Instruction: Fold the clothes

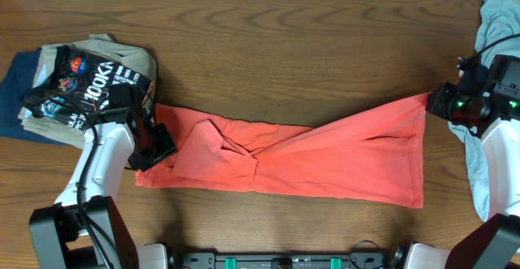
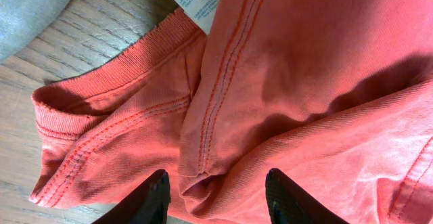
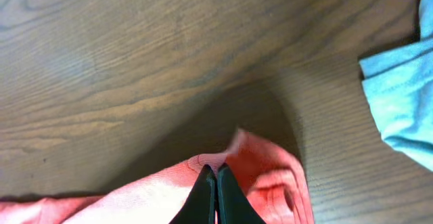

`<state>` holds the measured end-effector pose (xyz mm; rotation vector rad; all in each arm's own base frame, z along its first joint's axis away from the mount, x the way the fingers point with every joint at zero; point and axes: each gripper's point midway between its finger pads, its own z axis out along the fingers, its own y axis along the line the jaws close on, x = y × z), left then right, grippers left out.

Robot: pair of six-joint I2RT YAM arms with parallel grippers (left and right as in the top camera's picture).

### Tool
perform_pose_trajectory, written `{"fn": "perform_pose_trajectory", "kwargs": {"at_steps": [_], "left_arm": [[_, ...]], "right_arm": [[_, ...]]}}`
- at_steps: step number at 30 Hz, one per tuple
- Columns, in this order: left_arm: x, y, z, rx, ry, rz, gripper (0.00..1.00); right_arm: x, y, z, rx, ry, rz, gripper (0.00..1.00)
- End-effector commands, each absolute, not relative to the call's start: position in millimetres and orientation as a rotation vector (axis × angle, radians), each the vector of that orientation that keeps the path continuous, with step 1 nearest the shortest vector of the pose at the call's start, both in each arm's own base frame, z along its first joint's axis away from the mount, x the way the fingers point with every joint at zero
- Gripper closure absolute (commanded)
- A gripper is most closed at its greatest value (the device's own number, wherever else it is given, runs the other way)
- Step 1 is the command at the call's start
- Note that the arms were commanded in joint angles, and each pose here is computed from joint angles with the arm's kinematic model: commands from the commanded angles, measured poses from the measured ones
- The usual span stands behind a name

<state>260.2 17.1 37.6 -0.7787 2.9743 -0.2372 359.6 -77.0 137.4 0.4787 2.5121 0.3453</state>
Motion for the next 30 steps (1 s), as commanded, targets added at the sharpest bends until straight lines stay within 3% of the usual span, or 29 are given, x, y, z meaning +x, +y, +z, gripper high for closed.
{"fn": "perform_pose_trajectory", "kwargs": {"at_steps": [1,8,15,30], "left_arm": [[255.7,18.5,34.2,-0.783,2.990,-0.226,0.52],[253.1,18.0,34.1,-0.787,3.000,-0.225,0.52],[253.2,18.0,34.0,-0.787,3.000,-0.225,0.52],[253.2,18.0,34.0,-0.787,3.000,-0.225,0.52]], "right_arm": [[369.1,-83.1,152.0,0.454,2.453,0.331,0.99],[373.7,-84.1,155.5,0.442,2.430,0.329,0.99],[333.3,-73.1,130.2,0.515,2.620,0.353,0.99],[243.9,-87.8,91.7,0.696,2.981,0.060,0.99]]}}
